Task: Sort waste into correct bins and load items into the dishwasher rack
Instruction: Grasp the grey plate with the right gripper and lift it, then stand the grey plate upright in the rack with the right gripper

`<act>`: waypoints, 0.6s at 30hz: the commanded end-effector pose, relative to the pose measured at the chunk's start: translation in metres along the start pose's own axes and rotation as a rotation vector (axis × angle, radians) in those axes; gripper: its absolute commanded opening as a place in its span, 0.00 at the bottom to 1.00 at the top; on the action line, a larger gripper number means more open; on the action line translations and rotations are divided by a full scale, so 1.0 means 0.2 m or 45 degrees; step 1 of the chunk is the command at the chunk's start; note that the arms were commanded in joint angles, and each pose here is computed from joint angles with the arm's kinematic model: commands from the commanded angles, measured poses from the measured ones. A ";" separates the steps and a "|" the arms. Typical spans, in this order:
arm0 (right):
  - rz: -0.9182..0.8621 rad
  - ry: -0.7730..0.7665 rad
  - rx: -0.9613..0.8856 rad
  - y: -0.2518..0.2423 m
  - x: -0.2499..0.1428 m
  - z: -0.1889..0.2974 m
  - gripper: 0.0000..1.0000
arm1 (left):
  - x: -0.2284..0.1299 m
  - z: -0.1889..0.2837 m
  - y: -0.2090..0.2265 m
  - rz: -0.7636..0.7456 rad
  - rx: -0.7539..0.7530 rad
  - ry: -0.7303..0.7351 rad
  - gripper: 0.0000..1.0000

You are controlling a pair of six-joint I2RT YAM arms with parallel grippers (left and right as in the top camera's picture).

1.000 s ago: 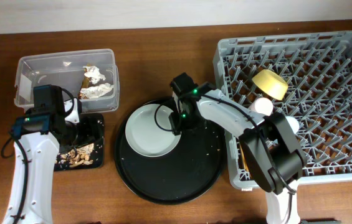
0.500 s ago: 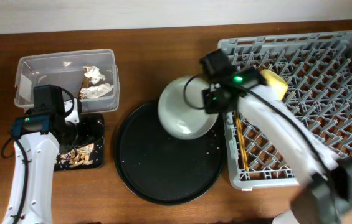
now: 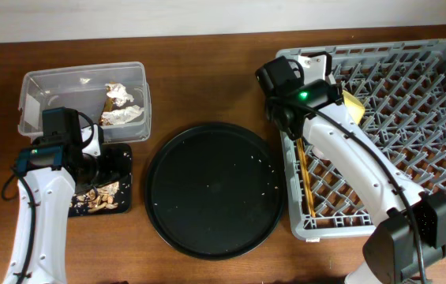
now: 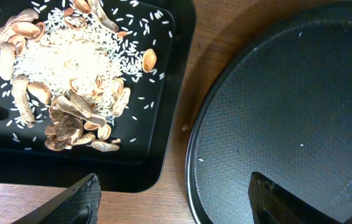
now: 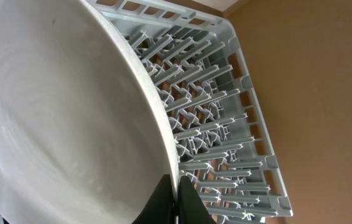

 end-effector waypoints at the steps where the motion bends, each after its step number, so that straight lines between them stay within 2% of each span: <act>1: 0.028 0.112 0.344 0.13 -0.04 0.01 0.20 | 0.00 0.02 0.00 0.012 -0.012 -0.016 0.75; 6: 0.073 0.248 0.625 0.12 -0.11 0.08 0.30 | 0.00 0.02 0.00 0.012 -0.012 -0.016 0.75; 8: 0.050 0.237 0.683 0.08 -0.10 0.13 0.47 | 0.00 0.02 0.00 0.013 -0.011 -0.011 0.75; 10: 0.034 0.222 0.708 0.04 -0.11 0.17 0.59 | -0.01 0.02 0.00 0.013 -0.011 -0.010 0.75; 11: 0.029 0.216 0.710 0.01 -0.11 0.18 0.63 | -0.01 0.02 0.00 0.013 -0.009 -0.007 0.75; 13: 0.006 0.192 0.724 -0.05 -0.11 0.23 0.64 | -0.01 0.02 0.00 0.013 -0.010 -0.007 0.75; 14: -0.046 0.158 0.784 -0.13 -0.10 0.28 0.69 | -0.01 0.02 0.00 0.013 -0.010 -0.007 0.75; 16: -0.172 0.117 0.916 -0.28 -0.09 0.32 0.87 | -0.01 0.02 0.00 0.013 -0.010 -0.008 0.81; 18: -0.172 0.074 1.217 -0.44 -0.12 0.29 0.96 | 0.00 0.02 0.00 0.010 -0.018 -0.014 0.86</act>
Point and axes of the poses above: each gripper's point midway between its finger pads, its own z axis back along the fingers, its own y axis along the line the jaws close on, x = y × z, the point moved 10 cm from there along z, back along the fingers, and after that the axes turned 6 degrees about z, right-handed, at the moved point
